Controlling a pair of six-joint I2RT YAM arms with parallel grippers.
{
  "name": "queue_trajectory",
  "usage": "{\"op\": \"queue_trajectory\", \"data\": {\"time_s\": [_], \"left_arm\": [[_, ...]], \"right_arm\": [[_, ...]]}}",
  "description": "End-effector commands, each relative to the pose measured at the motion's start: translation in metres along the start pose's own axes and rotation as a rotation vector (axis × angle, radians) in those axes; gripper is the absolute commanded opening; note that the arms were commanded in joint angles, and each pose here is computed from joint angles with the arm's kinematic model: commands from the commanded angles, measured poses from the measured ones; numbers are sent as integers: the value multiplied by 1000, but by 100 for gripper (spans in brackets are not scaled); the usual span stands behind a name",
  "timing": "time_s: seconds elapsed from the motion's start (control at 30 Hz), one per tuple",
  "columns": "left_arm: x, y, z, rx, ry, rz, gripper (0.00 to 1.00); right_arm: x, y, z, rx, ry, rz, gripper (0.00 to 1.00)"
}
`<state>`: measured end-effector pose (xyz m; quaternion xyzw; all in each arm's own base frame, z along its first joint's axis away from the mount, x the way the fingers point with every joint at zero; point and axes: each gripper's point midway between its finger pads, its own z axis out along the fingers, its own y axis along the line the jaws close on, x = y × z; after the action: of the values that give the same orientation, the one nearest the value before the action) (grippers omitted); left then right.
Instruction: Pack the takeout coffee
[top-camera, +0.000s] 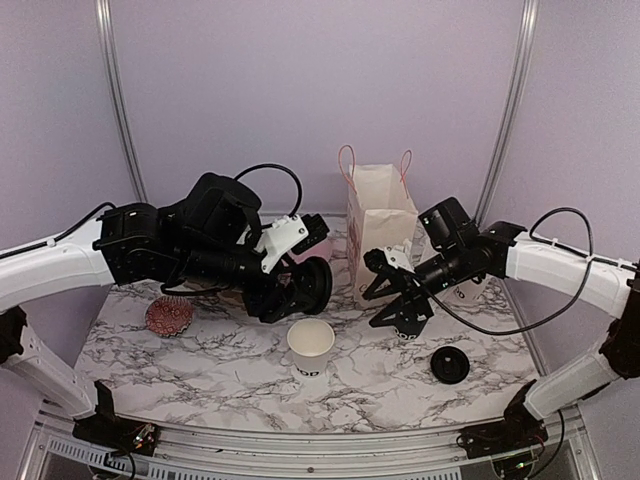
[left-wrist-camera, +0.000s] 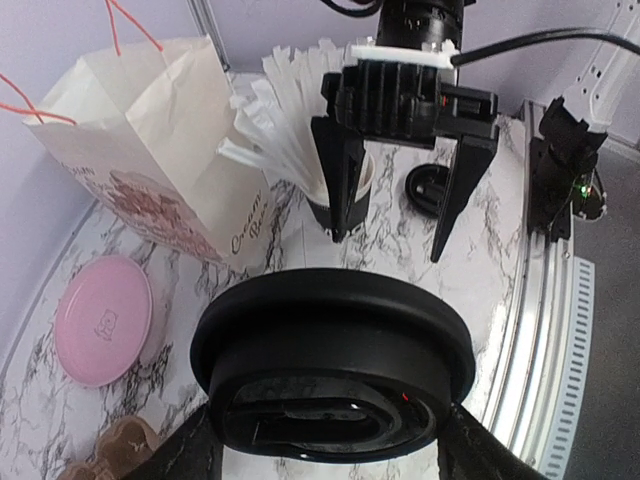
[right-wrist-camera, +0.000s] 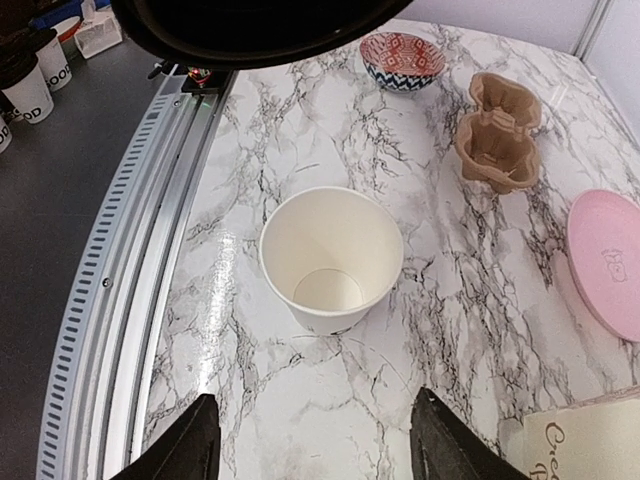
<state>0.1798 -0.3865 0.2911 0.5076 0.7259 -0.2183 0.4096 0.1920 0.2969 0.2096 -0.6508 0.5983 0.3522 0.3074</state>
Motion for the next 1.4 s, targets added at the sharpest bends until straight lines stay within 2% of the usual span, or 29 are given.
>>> {"op": "queue_trajectory", "data": {"time_s": [0.0, 0.3, 0.6, 1.37], "left_arm": [[53, 4, -7, -29, 264, -6, 67], [75, 3, 13, -16, 433, 48, 69], [87, 2, 42, -1, 519, 87, 71], [104, 0, 64, 25, 596, 109, 74]], "right_arm": [[-10, -11, 14, 13, -44, -9, 62], [11, 8, 36, -86, -57, 0, 60], [20, -1, 40, -35, -33, 7, 59], [27, -2, 41, -27, -7, -7, 59]]}}
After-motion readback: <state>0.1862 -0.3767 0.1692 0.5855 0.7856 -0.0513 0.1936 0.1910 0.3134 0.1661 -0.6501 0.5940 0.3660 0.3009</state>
